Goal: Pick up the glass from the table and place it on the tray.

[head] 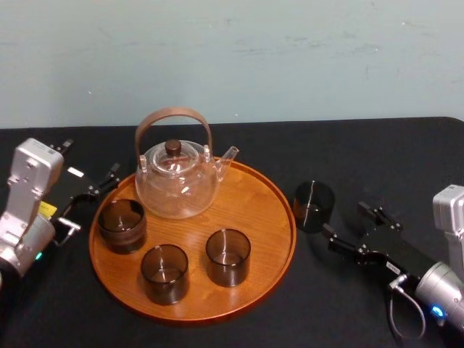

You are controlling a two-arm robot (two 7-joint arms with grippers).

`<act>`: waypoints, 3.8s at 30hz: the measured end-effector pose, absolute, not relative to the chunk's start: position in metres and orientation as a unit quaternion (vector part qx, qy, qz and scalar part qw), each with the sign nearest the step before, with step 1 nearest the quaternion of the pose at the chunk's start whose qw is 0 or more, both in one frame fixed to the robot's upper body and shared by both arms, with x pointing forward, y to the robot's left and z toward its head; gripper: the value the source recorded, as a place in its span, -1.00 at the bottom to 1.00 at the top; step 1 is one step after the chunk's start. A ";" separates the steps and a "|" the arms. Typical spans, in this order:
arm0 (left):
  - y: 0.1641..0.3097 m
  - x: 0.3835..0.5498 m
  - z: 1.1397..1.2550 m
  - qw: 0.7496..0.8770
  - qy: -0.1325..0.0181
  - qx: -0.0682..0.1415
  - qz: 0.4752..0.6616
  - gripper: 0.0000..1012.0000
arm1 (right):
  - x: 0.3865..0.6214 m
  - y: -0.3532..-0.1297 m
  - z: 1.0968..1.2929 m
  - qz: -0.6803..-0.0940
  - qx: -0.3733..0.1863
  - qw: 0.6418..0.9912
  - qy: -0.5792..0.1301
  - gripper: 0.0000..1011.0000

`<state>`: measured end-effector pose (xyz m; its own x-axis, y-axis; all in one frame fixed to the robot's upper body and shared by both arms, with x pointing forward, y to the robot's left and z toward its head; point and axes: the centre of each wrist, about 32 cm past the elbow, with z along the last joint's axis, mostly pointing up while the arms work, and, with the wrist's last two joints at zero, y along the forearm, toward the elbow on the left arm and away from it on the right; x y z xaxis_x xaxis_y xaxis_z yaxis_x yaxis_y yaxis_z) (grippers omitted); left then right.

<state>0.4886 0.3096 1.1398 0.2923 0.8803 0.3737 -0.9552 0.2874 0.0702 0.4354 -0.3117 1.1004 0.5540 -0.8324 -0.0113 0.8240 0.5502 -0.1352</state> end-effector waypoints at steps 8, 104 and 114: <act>0.310 0.489 1.140 0.791 -0.132 0.141 0.580 0.98 | 0.448 -0.312 1.098 -0.474 -0.063 0.877 0.042 0.98; 0.310 0.489 1.140 0.791 -0.132 0.141 0.580 0.98 | 0.525 -0.298 1.094 -0.427 -0.085 0.899 0.036 0.98; 0.310 0.489 1.140 0.791 -0.132 0.141 0.580 0.98 | 0.525 -0.299 1.094 -0.428 -0.085 0.899 0.036 0.83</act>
<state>0.4886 0.3097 1.1398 0.2923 0.8803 0.3737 -0.9553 0.2873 0.0703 0.5249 -0.2986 1.0939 0.6318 -0.7751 0.0079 0.7629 0.6199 -0.1836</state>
